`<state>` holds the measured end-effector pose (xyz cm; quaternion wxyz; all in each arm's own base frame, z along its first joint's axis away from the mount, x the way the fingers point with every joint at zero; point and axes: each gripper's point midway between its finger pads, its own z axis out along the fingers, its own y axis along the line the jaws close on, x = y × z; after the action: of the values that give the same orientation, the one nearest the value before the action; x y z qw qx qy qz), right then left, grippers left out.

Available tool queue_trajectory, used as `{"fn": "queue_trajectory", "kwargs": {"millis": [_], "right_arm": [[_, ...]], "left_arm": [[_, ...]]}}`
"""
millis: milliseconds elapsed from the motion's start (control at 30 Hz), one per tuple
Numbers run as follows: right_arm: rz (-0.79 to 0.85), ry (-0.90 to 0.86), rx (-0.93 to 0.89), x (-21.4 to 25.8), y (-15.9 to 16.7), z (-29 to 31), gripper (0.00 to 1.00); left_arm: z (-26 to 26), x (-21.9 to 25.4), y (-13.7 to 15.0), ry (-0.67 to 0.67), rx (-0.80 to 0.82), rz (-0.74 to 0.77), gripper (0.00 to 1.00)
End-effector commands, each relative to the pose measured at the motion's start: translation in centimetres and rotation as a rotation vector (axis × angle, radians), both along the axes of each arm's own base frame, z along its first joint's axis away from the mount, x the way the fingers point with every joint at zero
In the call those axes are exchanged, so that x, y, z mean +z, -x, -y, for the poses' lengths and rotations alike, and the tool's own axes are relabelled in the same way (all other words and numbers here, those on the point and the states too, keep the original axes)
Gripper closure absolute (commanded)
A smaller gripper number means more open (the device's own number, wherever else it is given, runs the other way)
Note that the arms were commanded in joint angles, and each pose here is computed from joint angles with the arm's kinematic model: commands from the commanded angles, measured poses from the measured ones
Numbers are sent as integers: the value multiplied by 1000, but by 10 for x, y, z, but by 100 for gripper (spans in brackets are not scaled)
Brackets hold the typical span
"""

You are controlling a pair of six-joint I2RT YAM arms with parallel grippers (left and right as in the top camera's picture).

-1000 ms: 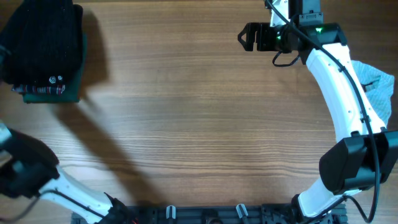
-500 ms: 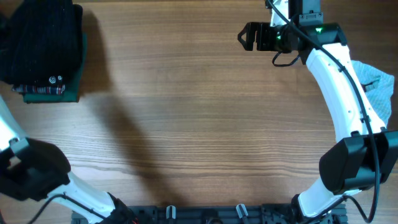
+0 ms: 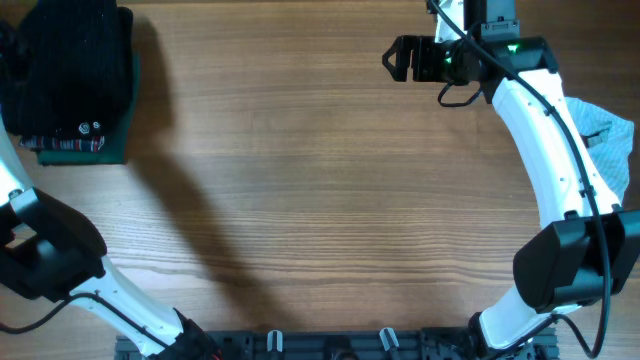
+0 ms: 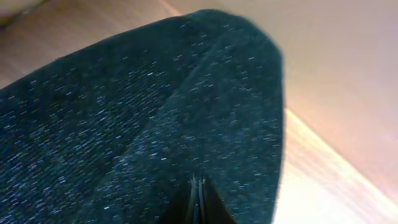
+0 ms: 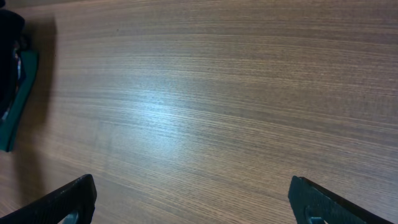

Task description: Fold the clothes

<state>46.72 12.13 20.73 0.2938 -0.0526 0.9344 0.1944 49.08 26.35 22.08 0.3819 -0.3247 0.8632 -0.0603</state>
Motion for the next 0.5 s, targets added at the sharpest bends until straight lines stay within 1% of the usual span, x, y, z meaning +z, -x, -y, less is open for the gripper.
{"fn": "queue_trajectory", "kwargs": {"millis": [0, 200, 300, 467], "right_arm": [[-24, -22, 0, -7, 0, -4, 1], [-16, -13, 13, -7, 0, -4, 0], [-14, -10, 17, -7, 0, -4, 0], [-19, -7, 19, -8, 1, -4, 0]], "left_arm": [[-18, -35, 17, -69, 70, -120, 96], [-26, -82, 40, -94, 134, -247, 96], [-25, -104, 49, -95, 148, -286, 96], [-26, -128, 62, -103, 179, -335, 96]]}}
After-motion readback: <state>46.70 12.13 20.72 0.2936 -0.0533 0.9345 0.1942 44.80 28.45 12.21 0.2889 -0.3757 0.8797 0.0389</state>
